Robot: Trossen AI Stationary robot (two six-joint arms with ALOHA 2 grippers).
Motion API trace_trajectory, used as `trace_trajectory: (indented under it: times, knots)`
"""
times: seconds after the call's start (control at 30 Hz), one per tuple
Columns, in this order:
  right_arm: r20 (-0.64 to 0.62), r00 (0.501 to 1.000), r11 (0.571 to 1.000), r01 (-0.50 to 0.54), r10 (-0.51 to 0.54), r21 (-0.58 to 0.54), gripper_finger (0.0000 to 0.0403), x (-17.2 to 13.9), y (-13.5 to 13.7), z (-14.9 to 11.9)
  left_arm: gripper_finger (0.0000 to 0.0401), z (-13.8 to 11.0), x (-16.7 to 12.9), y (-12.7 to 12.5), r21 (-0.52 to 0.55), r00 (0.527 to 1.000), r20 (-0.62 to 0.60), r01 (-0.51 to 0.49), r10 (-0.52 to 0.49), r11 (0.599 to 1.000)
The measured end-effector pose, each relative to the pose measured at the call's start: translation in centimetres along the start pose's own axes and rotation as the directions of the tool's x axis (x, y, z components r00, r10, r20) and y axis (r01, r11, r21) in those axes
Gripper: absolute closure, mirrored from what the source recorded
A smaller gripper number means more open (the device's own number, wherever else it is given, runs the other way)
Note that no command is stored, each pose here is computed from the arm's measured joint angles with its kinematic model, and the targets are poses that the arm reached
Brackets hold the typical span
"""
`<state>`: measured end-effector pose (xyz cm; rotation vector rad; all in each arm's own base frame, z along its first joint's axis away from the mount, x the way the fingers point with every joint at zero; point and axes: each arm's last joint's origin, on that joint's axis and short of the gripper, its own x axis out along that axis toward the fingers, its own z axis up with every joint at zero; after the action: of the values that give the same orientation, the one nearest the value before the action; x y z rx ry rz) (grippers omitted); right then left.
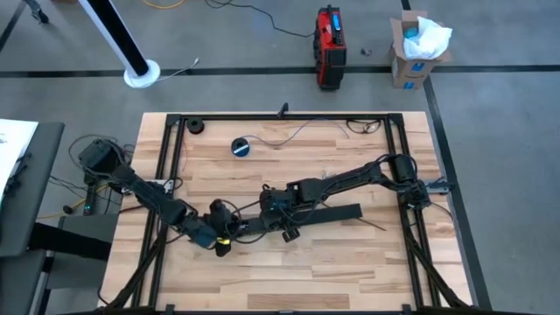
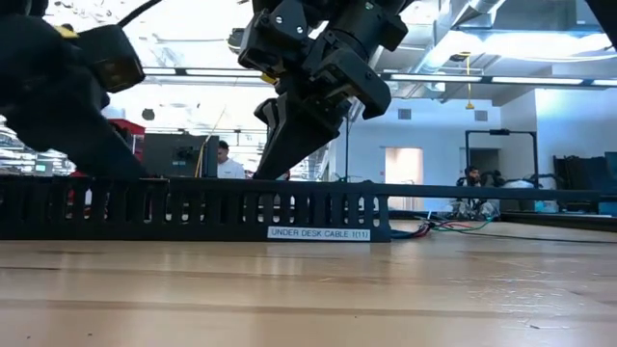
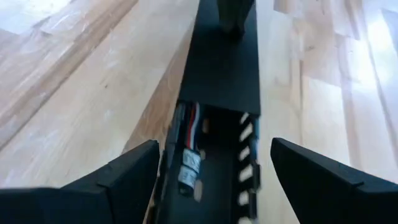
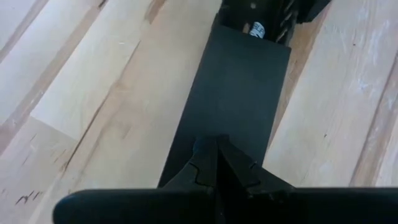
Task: Ziptie cables
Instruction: Close the black cable duct with the black cable duct cover
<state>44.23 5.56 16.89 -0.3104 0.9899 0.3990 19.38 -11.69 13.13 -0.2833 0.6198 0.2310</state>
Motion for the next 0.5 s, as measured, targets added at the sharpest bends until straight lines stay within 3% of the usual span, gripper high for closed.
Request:
trace_trajectory:
  times: [0.5]
  knots:
    - [-0.030,0.999,1.000,-0.013,0.014,0.012,0.0403,-0.2,-0.2,-0.4,0.0102,-3.0,3.9,-0.9,-0.051,0.998,0.049,-0.042,0.044,0.998]
